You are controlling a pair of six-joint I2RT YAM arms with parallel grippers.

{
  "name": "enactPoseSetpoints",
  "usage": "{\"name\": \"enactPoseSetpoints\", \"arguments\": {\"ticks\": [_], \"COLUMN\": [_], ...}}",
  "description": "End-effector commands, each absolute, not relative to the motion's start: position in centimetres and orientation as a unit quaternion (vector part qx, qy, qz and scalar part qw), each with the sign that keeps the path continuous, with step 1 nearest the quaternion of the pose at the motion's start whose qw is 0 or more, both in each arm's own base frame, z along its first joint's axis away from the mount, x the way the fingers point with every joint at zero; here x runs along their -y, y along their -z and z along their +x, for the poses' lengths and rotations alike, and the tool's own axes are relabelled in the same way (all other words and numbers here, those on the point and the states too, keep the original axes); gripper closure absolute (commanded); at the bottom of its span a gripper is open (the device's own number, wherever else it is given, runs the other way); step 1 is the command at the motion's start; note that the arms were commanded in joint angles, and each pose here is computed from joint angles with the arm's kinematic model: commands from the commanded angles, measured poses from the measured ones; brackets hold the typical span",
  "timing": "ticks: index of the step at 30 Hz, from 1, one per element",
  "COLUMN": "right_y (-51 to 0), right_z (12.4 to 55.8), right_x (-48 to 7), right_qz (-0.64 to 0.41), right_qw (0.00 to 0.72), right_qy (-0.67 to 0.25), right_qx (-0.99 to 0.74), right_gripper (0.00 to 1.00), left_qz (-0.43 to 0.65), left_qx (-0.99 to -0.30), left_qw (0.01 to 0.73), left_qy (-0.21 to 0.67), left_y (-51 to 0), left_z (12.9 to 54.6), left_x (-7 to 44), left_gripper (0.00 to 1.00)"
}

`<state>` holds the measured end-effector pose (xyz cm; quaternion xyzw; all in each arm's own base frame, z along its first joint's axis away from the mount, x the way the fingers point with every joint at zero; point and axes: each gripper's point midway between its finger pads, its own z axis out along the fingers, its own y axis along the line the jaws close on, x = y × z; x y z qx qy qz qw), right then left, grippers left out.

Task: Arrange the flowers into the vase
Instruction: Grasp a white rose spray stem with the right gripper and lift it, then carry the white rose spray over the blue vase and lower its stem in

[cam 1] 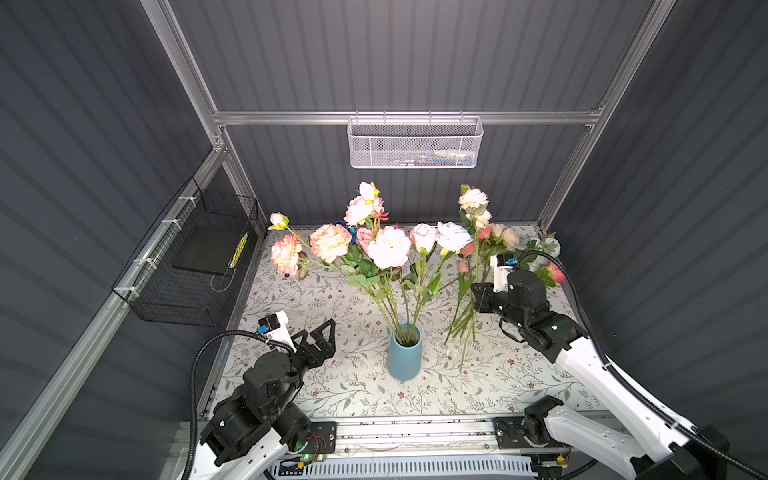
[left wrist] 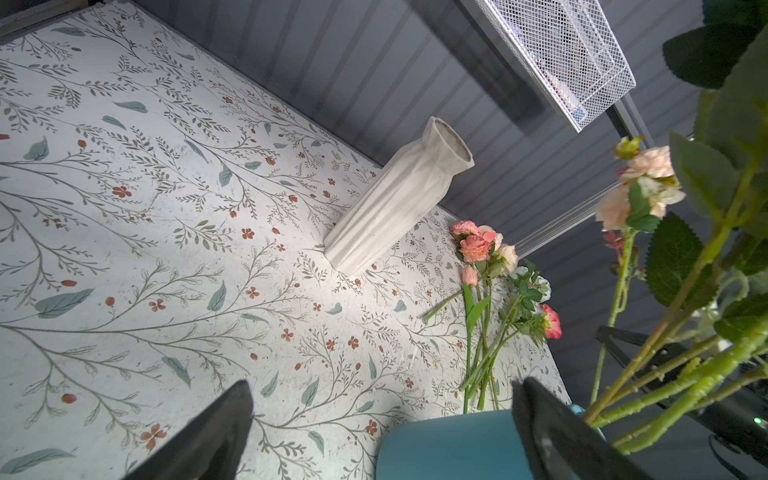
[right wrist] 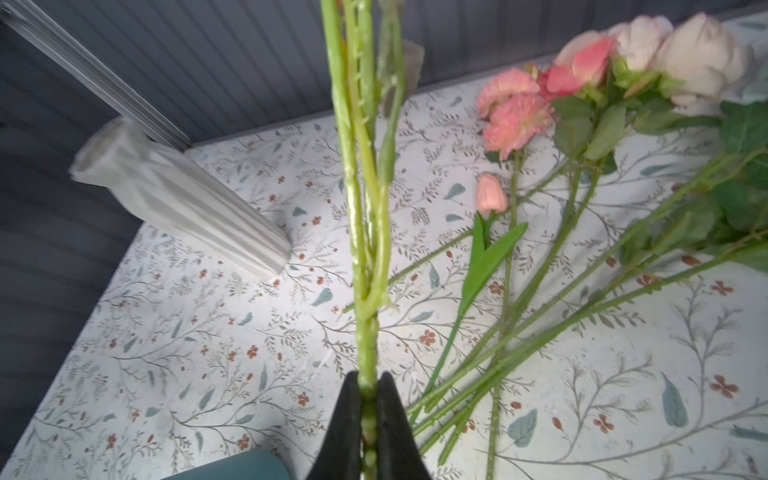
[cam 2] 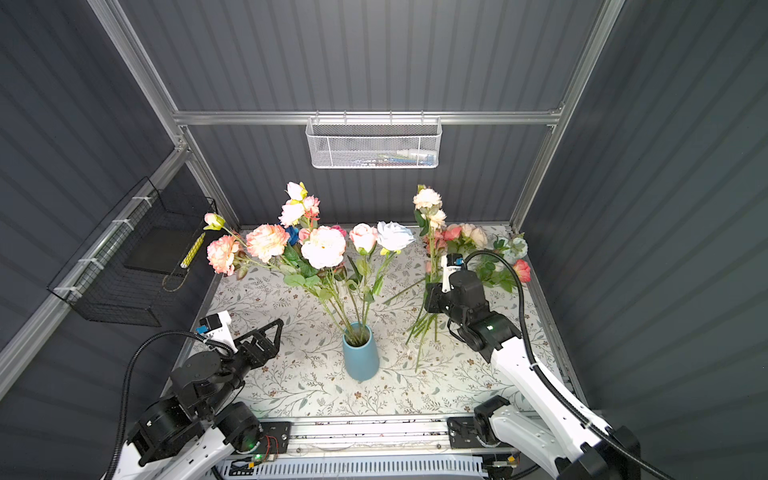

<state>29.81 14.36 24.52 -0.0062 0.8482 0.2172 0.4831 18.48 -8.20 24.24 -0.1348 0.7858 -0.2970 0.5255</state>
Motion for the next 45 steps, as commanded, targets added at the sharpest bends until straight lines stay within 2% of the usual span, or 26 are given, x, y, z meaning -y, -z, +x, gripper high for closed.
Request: {"name": "enactPoseSetpoints", "arguments": {"ticks": [1,9,17,30,38,45], "right_y": [-27.1,-33.5,-39.5,-49.5,-51.3,-49.5], "right_z": [28.6,24.7,21.4,18.7,18.8,18.8], "right_x": [-14.2,-14.0,-15.1,-23.2,-28.4,-30.8], "right_qz": [-0.004,-0.024,-0.069,-0.193,-0.233,-0.25], "right_qw": [0.523,0.586,0.62,0.659,0.706,0.719], "right_qy": [-0.222,-0.262,-0.328,-0.41,-0.362,-0.326], "right_qx": [-0.823,-0.766,-0.71,-0.6,-0.562,-0.561], "right_gripper": [1.0,1.0,1.0,1.0,1.0,1.0], "left_qz": [-0.135,-0.133,-0.135,-0.137,-0.138,-0.136], "left_qx": [-0.778,-0.777,-0.779,-0.781,-0.78,-0.78], "left_qw": [0.532,0.534,0.535,0.532,0.532,0.533], "left_qy": [0.305,0.305,0.3,0.298,0.298,0.298], "left_y": [-25.3,-25.6,-25.4,-25.2,-25.1,-25.2], "left_z": [18.3,18.2,18.3,18.5,18.4,18.2], "left_x": [8.0,8.0,7.9,8.0,7.9,7.8], "left_gripper": [0.0,0.0,0.0,0.0,0.0,0.0]}}
